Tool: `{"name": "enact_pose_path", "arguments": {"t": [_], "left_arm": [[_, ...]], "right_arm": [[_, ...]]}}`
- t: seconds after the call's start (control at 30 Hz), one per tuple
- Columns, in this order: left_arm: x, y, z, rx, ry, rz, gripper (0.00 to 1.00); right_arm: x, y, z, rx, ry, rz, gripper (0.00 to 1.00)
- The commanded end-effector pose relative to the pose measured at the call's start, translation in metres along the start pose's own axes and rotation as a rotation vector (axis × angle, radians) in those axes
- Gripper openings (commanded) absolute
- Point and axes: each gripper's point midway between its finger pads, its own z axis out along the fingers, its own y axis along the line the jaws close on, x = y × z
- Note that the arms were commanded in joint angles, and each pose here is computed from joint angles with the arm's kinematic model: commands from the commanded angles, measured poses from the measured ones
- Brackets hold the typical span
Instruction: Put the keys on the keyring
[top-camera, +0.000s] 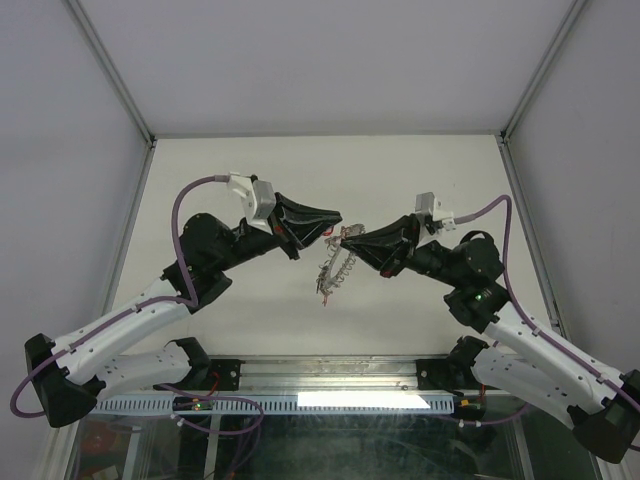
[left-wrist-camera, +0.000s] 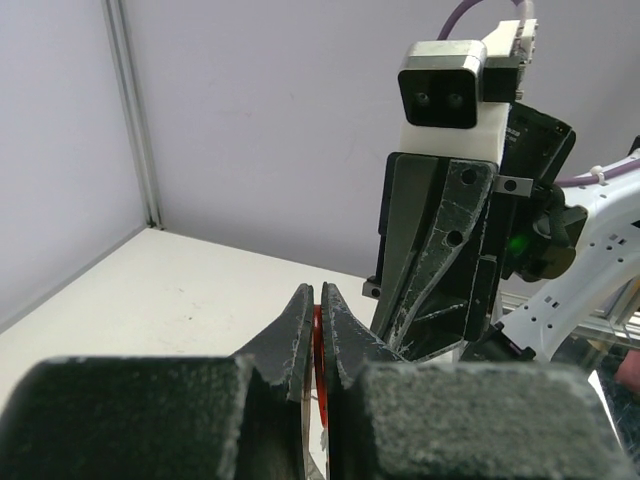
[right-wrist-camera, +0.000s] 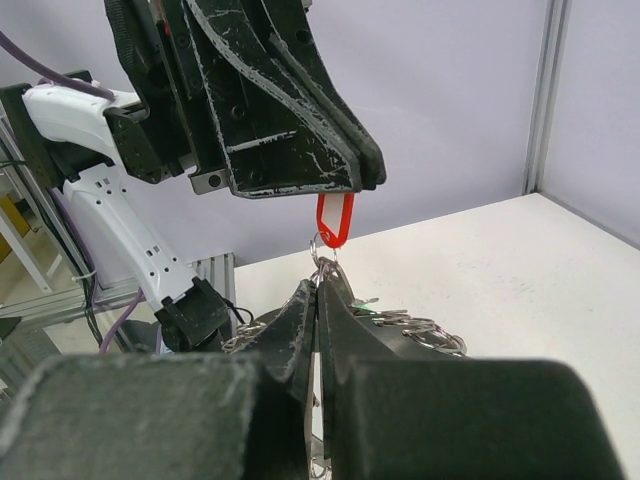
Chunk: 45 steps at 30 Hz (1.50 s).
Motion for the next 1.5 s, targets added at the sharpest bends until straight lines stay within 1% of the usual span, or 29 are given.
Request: {"name": "enact_pose_path", "arguments": {"t": [0.0,0.37,0.73,1.03,1.47], "left_arm": [[-0.027,-0.002,-0.003,0.019,-0.094,0.083,0.00],[-0.020,-0.006,-0.001,0.050,-0.083,0.063,0.00],[-0.014,-0.014,0.001,0.100,-0.076,0.048,0.00],[-0.028,-0.008,0.002,0.065,-0.100,0.080,0.00],[-0.041,-0.016,0.016,0.129,-0.113,0.109,0.00]], "right_arm": [[-0.066,0.027,0.000,-0.071,-0.181,-0.042,0.00],[-0.090,0.031,-0.001,-0.082,-0.285,-0.006,0.00],[-0.099,0.030,-0.003,-0.066,-0.319,-0.006,0.00],[-0.089,0.025,-0.001,-0.048,-0.281,-0.013,0.00],[-0.076,0.010,0.004,0.017,-0.226,0.001,0.00]]}}
